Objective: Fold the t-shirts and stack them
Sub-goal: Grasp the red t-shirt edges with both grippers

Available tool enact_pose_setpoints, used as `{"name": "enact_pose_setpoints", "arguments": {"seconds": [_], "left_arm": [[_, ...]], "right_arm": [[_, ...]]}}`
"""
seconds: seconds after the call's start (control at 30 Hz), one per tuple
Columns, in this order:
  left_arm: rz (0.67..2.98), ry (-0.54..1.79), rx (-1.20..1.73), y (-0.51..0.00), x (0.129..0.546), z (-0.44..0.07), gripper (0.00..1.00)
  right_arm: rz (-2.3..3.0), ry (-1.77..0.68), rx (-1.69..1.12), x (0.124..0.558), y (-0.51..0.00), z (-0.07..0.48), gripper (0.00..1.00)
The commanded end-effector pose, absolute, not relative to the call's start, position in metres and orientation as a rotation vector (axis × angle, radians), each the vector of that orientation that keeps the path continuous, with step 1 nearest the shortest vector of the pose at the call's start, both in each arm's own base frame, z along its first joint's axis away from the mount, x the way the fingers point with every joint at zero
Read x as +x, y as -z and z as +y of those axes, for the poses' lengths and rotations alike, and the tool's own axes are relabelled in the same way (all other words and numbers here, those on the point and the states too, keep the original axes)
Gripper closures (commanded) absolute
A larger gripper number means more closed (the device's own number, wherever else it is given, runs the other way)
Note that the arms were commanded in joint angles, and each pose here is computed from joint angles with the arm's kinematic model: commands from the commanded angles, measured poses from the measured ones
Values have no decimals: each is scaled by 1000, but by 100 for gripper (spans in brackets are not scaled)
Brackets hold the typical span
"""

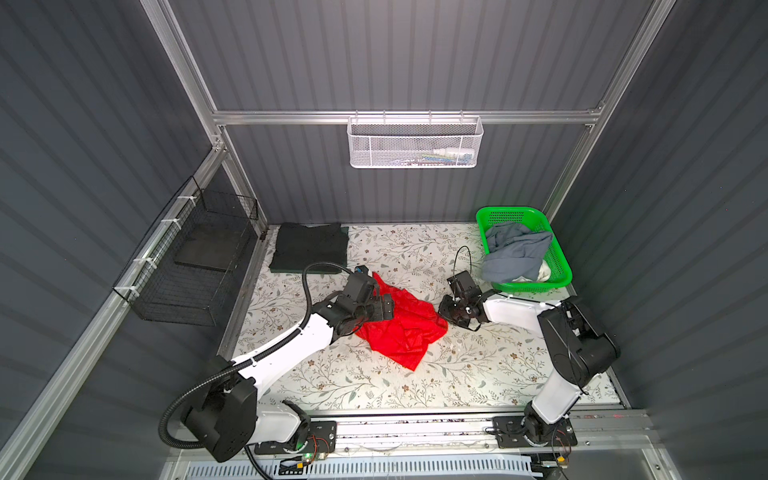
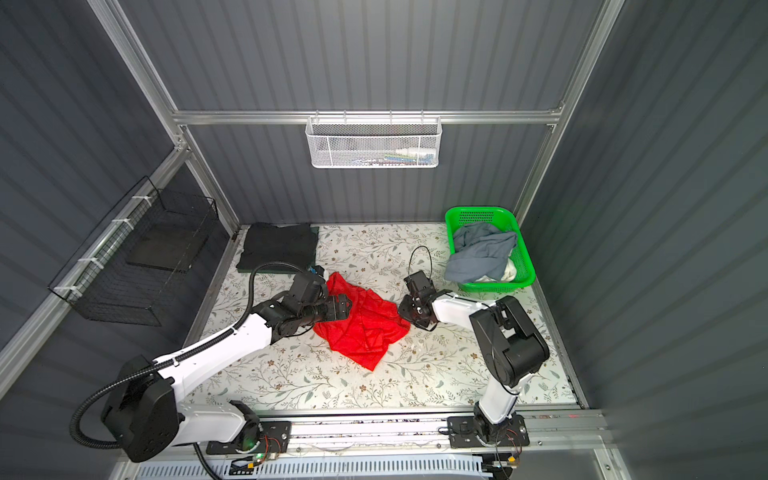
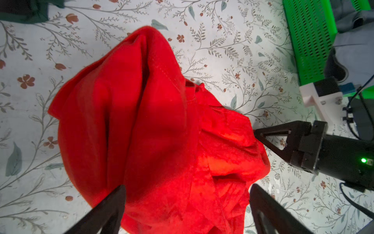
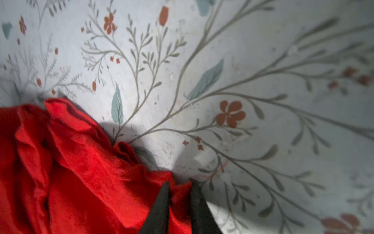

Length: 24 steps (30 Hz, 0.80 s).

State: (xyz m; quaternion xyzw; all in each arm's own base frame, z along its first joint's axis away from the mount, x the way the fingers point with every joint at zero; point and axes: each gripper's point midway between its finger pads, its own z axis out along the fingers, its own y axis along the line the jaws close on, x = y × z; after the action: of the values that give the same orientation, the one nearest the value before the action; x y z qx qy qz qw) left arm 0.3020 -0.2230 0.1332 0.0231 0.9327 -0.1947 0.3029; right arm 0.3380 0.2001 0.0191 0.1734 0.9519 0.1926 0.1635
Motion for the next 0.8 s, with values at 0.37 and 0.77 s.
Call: {"name": "enact_pose_setpoints", "arguments": {"seconds": [0.37,0.77], "left_arm": [[2542,377,21,-101,313,-217,32],[2542,390,-7,-101,308,-214,40]], "right_arm": [[2619,-390,411,349,-67,173,100],[2547,-367,380,360,-105,161,100]]}}
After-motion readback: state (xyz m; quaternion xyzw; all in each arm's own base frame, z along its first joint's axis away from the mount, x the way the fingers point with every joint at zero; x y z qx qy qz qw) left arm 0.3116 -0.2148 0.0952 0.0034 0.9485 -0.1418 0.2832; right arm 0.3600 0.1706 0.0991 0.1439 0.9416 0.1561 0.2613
